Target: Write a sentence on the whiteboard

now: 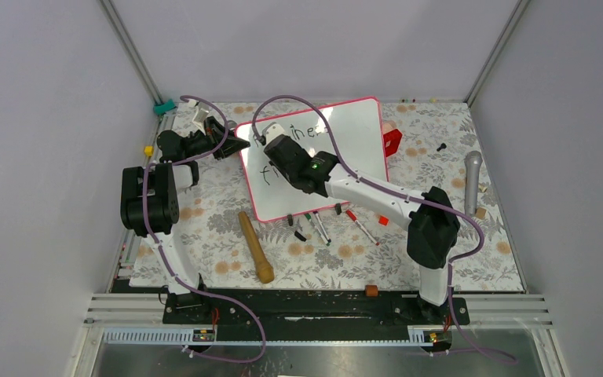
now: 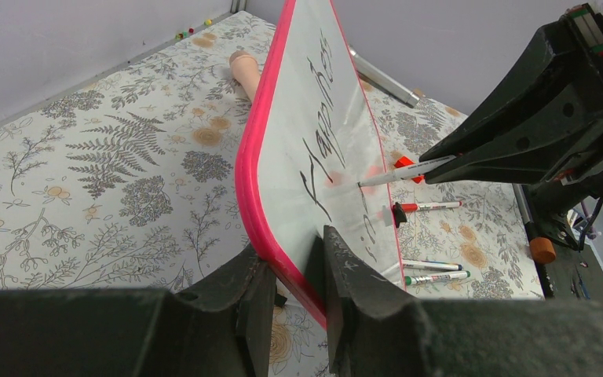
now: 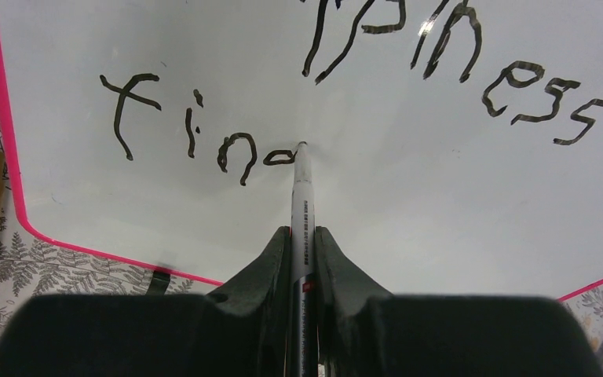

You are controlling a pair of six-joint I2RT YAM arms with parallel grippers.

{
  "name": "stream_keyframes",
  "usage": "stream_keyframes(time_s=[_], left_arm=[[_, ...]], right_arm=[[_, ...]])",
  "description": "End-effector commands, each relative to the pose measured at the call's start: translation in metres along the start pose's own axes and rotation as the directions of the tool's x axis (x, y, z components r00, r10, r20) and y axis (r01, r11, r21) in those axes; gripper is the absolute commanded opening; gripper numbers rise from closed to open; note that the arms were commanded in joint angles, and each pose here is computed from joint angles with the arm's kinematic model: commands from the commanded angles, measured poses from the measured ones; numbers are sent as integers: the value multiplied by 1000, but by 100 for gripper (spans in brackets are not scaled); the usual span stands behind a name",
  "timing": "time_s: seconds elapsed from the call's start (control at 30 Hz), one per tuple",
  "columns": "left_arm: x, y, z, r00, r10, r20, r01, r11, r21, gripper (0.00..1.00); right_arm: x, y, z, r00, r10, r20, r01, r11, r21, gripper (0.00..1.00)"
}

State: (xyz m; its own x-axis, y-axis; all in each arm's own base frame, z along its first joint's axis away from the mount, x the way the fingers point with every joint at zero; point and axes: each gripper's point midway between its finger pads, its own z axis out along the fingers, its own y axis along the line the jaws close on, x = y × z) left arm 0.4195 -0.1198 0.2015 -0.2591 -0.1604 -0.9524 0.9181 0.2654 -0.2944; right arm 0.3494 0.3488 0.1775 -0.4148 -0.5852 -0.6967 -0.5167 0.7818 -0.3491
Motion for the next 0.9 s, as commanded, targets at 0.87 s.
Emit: stream_keyframes(time_s=[0.87], left_arm=[[39,-33,-6,968,205,-141,-167,956,242,0]], right_arm=[[2,-9,4,999,43,-8,-43,999,1,0]])
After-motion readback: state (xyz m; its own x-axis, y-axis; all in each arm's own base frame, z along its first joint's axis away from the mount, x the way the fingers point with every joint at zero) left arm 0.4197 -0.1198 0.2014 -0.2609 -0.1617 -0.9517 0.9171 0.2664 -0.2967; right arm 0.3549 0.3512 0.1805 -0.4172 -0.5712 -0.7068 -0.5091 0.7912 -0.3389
